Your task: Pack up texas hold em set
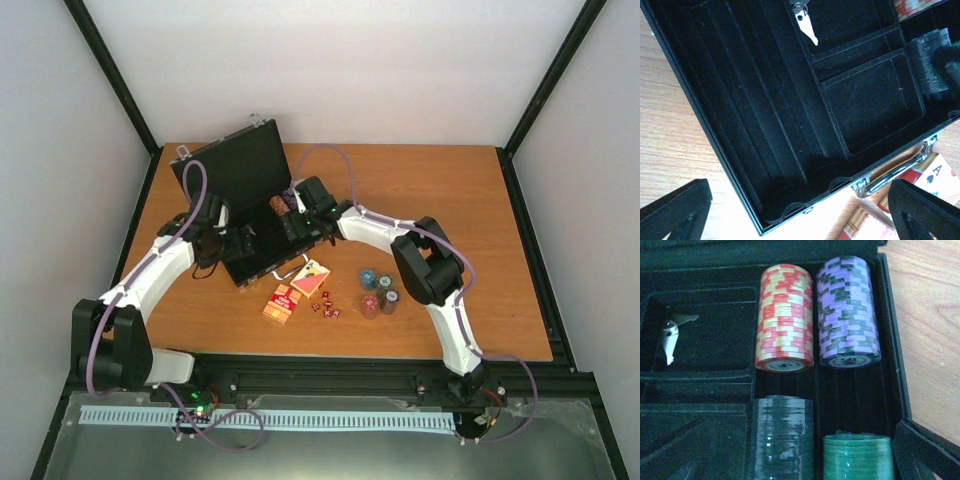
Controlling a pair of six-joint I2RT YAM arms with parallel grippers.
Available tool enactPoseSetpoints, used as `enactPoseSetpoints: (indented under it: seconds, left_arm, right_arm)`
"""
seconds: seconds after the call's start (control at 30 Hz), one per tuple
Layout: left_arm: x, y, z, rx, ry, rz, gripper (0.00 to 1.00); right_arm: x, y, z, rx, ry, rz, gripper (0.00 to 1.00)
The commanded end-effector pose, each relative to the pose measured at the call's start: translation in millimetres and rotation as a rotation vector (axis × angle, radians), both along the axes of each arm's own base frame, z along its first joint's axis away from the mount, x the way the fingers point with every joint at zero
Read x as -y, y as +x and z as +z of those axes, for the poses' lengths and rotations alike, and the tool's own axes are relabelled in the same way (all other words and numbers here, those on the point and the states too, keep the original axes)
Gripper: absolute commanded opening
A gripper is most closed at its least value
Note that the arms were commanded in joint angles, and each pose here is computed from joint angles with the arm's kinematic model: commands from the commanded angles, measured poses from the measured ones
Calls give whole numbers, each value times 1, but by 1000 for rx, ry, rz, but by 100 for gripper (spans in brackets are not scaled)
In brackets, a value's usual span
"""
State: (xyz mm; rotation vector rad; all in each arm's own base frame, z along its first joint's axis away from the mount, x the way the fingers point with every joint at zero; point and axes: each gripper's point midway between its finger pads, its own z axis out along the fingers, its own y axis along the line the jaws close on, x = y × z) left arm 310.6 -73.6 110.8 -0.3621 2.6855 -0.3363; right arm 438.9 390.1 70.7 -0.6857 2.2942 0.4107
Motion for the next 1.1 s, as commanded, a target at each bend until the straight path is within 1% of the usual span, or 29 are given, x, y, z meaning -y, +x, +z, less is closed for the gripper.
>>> enactPoseSetpoints:
  seconds: [0.0, 0.07, 0.17, 0.27, 0.43, 0.47, 0.53, 0.57, 0.6, 0.77, 0.87, 1.0, 1.07]
  left_arm:
    - [-1, 7, 7, 25, 2, -5, 100]
    - [-1, 8, 8, 30, 4, 0, 100]
    - [-2, 8, 7, 27, 4, 5, 100]
    - [0, 9, 6, 28, -4, 8, 100]
    - [-1, 8, 6, 33, -3, 11, 100]
    - [-2, 7, 6, 33, -1, 11, 100]
    - [-2, 5, 6, 29, -1, 9, 100]
    - [-2, 5, 6, 30, -1, 10, 100]
    - [-2, 5, 6, 29, 0, 8, 100]
    - [-2, 4, 8, 28, 8, 0, 100]
    - [-2, 5, 8, 27, 10, -3, 100]
    - [-2, 7, 8, 26, 9, -6, 100]
    - [-2, 8, 7, 22, 11, -7, 100]
  right_arm:
    - [0, -2, 65, 39, 15, 17, 100]
    - [7, -8, 81, 35, 14, 4, 100]
    - [23, -24, 87, 2, -30, 5, 100]
    - [50, -42, 77, -59, -134, -11, 100]
    - [115, -87, 44, -171, -343, -74, 99]
    - [127, -96, 44, -178, -365, -91, 97]
    - [151, -109, 39, -201, -414, -133, 87]
    - [161, -114, 38, -217, -422, -153, 81]
    - [170, -119, 35, -236, -426, -171, 78]
    - [198, -138, 36, -304, -357, -228, 77]
    - [204, -149, 35, -317, -347, -225, 77]
    - [213, -165, 19, -375, -364, -217, 77]
    - [217, -172, 16, -401, -344, -219, 76]
